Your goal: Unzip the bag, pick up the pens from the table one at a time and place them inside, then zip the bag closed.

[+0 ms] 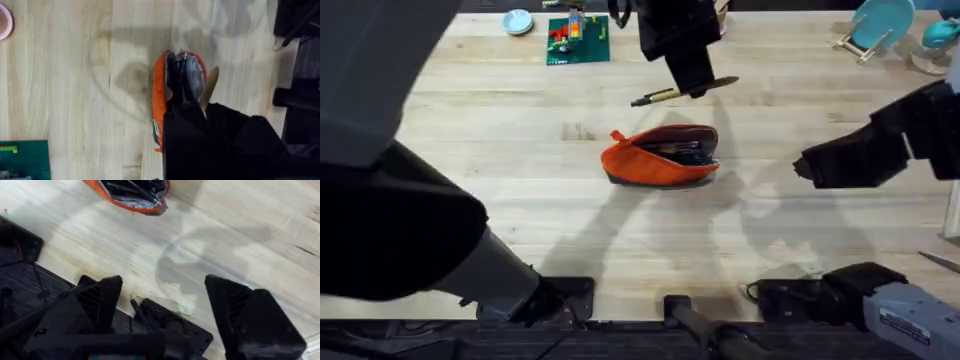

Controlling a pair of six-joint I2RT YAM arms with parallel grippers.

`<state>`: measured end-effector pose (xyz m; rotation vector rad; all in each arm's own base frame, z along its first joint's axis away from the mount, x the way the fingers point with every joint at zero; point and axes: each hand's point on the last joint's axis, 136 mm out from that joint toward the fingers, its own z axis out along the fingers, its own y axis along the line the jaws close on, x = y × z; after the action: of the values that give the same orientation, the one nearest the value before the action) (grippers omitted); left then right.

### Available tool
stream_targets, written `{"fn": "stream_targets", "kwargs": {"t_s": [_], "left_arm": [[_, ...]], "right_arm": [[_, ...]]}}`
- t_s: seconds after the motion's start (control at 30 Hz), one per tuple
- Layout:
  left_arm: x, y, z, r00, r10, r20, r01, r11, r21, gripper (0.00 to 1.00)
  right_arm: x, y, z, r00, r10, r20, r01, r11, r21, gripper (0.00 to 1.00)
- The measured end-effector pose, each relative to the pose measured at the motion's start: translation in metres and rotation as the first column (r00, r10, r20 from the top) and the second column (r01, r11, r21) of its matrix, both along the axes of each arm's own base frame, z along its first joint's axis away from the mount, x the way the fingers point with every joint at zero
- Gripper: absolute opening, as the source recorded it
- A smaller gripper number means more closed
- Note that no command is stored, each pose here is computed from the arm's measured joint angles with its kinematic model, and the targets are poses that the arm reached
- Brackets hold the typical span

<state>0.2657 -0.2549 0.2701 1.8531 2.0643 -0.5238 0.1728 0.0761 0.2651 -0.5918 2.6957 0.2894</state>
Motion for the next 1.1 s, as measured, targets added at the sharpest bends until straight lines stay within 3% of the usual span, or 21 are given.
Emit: {"fn": "stream_targets", "kwargs": {"t_s": [0.1, 0.3, 1.1], "left_arm": [[-0.003, -0.004, -0.002, 1.0, -0.016, -0.011, 0.016, 1.0, -0.003, 0.043], [0.0, -0.012, -0.027, 0.997, -0.029, -0.076, 0.032, 0.999, 0.044, 0.042], [0.007, -0.024, -0.082, 0.978, -0.029, -0.208, 0.058, 0.989, 0.133, 0.042]], "right_arm": [[0.0, 0.0, 0.0, 1.0, 0.0, 0.0, 0.0, 1.0, 0.0, 0.996], [0.0, 0.0, 0.0, 1.0, 0.0, 0.0, 0.0, 1.0, 0.0, 0.995], [0.0, 0.0, 0.0, 1.0, 0.0, 0.0, 0.0, 1.0, 0.0, 0.996]]}}
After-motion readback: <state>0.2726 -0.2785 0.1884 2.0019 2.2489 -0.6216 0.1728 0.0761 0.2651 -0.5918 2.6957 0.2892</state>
